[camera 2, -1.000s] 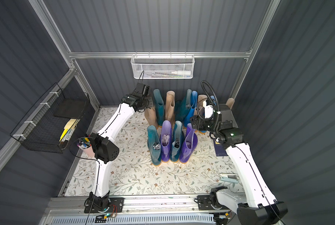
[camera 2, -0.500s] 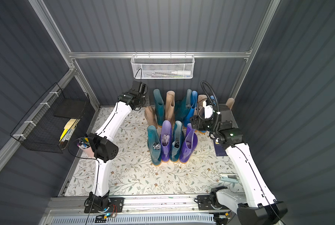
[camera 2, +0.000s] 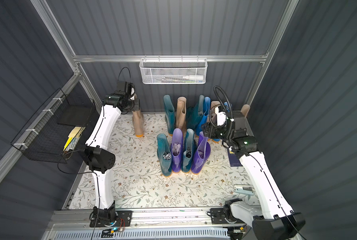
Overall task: Match and arrange rain boots in pairs
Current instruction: Adjust the rain boot at the corner of the board.
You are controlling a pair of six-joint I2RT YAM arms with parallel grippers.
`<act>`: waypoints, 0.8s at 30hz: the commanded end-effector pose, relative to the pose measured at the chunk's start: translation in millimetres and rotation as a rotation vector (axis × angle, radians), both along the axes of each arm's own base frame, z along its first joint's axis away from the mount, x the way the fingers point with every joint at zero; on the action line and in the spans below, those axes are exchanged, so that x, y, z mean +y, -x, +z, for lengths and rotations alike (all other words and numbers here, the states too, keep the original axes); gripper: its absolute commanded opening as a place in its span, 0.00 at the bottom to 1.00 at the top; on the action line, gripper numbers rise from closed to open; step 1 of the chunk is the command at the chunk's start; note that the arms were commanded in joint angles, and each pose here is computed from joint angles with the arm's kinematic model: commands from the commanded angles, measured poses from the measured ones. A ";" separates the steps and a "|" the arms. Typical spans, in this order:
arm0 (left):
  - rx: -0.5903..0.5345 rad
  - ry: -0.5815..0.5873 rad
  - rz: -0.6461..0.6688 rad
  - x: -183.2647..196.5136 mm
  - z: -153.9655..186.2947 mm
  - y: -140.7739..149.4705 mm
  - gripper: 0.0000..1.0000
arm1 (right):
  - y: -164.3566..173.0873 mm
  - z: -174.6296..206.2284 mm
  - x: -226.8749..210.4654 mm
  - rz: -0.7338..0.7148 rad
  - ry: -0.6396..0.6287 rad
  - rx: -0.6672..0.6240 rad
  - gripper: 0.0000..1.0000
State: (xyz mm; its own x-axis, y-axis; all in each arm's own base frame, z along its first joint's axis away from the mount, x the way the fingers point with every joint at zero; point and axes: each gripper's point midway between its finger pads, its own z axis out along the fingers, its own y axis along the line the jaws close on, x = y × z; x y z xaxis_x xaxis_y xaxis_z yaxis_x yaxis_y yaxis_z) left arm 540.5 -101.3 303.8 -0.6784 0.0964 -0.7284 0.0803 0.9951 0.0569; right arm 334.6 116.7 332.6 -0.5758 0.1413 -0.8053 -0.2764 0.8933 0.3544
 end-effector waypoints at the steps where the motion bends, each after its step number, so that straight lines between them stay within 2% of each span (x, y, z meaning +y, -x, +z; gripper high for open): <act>1: -0.112 -0.068 -0.036 17.8 41.2 0.9 0.00 | -1.3 1.5 6.1 0.020 -0.020 -0.005 0.78; 5: -0.097 -0.150 -0.017 46.1 33.2 -4.0 0.00 | 2.2 -0.8 6.2 0.024 -0.023 0.002 0.78; 11: -0.107 -0.205 0.015 82.9 31.5 -11.2 0.00 | 6.4 -8.4 3.4 0.009 -0.027 0.013 0.78; 19: -0.113 -0.265 0.025 110.5 29.5 -16.2 0.00 | 5.5 -12.9 6.0 0.019 -0.033 0.026 0.78; 24: -0.115 -0.295 0.103 133.2 27.4 -19.0 0.00 | 4.8 -13.9 6.9 0.020 -0.041 0.029 0.77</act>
State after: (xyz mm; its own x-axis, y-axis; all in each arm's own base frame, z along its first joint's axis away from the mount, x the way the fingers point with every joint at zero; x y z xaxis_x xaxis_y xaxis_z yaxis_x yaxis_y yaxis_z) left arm 559.6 14.6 275.7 -0.7110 0.2488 -0.6577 0.0531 0.9516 0.3026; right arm 330.5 119.1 316.1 -0.6069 0.1523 -0.7800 -0.2684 0.8845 0.3816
